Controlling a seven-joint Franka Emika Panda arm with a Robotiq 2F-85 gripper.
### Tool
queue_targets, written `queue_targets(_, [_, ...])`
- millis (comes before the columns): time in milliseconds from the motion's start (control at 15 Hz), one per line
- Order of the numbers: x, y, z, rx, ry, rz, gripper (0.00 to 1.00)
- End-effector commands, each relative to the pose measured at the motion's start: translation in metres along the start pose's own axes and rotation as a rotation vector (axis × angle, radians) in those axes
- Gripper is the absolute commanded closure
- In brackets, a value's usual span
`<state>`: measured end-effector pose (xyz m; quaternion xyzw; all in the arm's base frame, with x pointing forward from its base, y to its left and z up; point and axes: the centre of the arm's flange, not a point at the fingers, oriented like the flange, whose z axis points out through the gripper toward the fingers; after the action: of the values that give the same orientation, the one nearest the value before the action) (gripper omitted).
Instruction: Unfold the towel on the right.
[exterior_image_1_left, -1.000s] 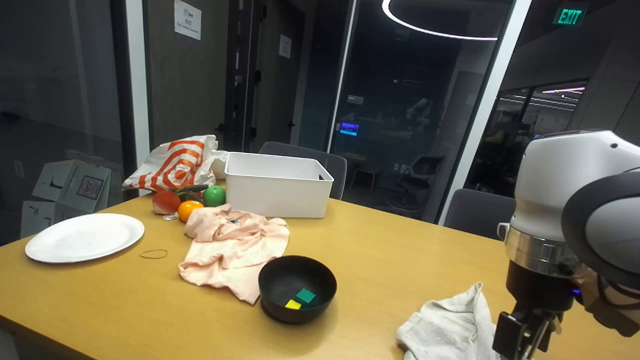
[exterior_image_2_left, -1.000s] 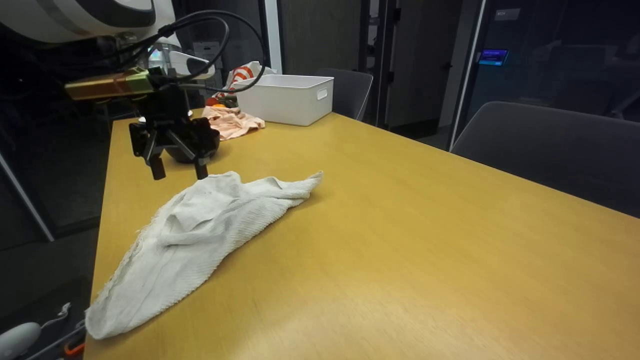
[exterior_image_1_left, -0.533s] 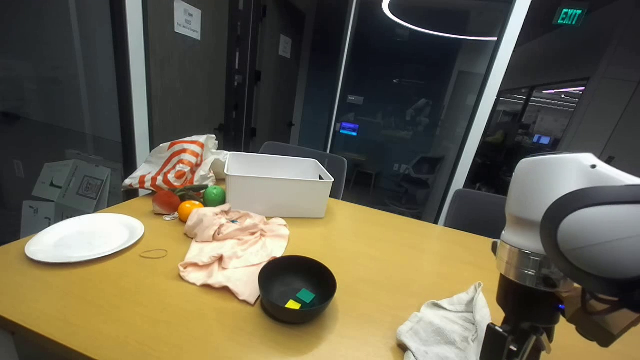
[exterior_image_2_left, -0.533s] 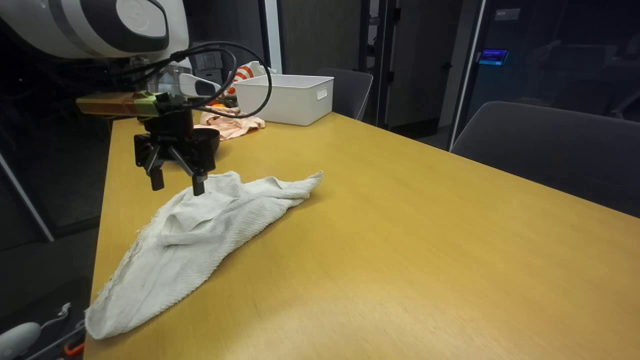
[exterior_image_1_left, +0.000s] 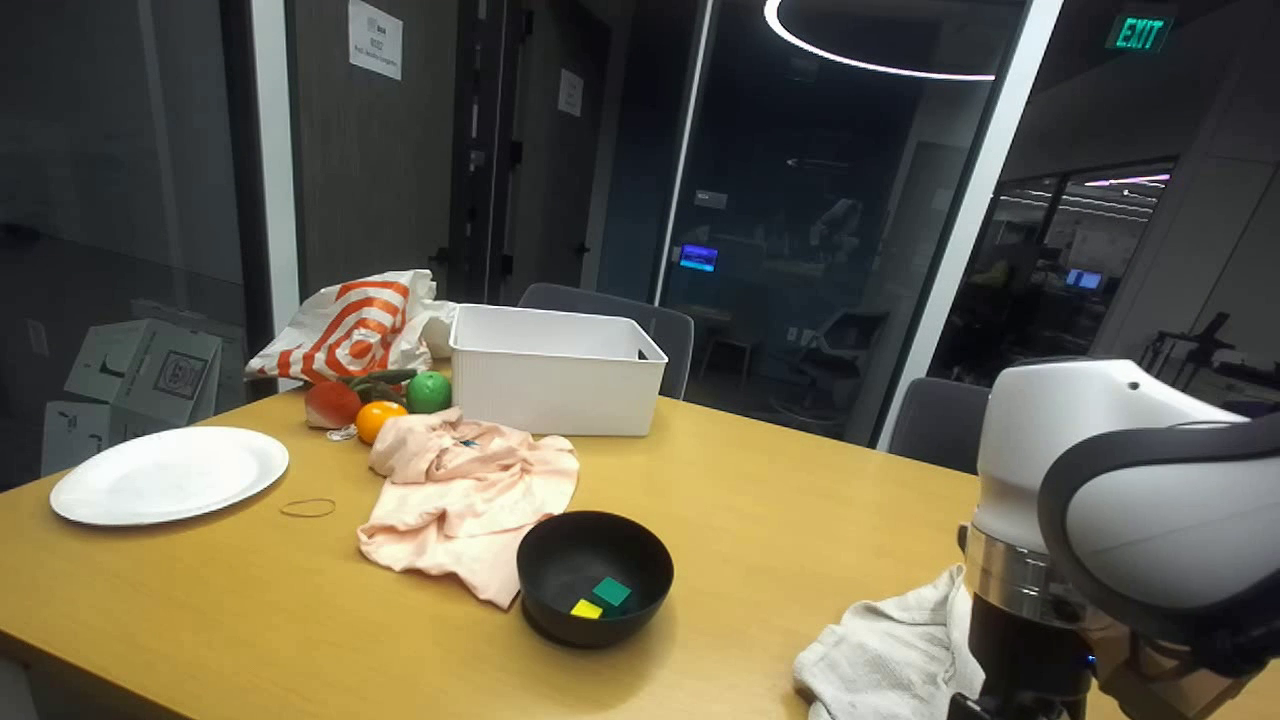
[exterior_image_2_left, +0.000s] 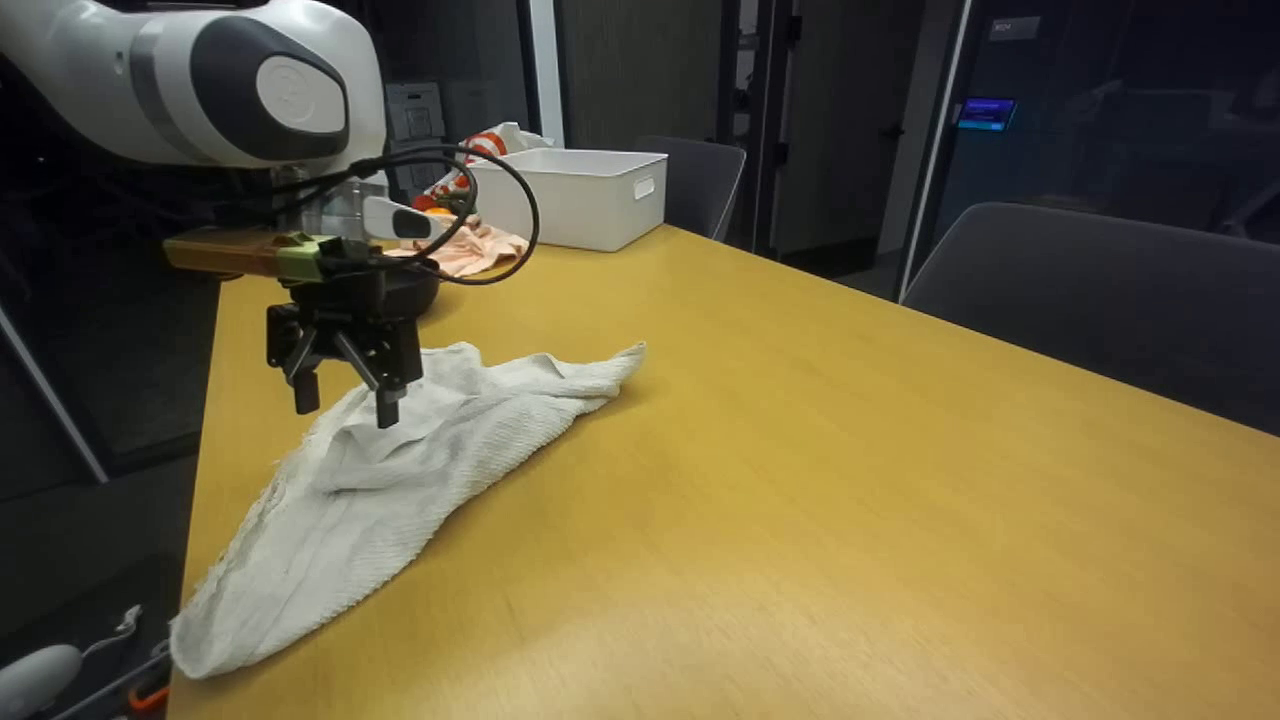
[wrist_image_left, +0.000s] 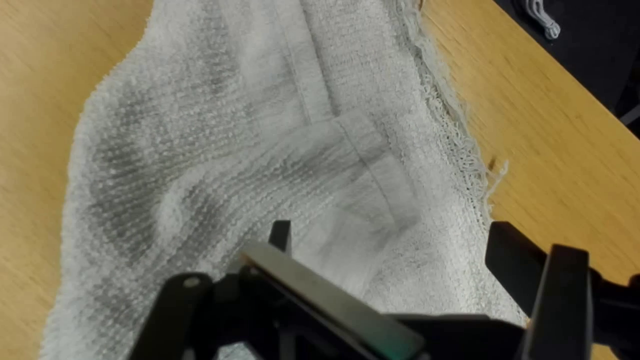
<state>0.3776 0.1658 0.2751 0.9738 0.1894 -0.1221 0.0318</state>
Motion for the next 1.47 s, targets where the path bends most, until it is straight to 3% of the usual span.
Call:
queue_targets(0, [0.007, -0.01, 0.01, 0.008, 0.008, -0.013, 0.0])
queue_targets(267, [0.011, -0.013, 0.021, -0.005, 0.027, -0.019, 0.0])
queue_targets(333, [0.011, -0.014, 0.021, -0.01, 0.04, -0.021, 0.08])
queue_targets(400, [0.012, -0.014, 0.022, -0.018, 0.051, -0.026, 0.27])
queue_targets(867, [0.013, -0.015, 0.023, -0.033, 0.096, -0.043, 0.8])
queue_targets(1067, [0.013, -0.013, 0.023, -0.046, 0.107, -0.041, 0.87])
queue_targets(1400, [0.002, 0.003, 0.01, -0.14, 0.118, 0.032, 0.82])
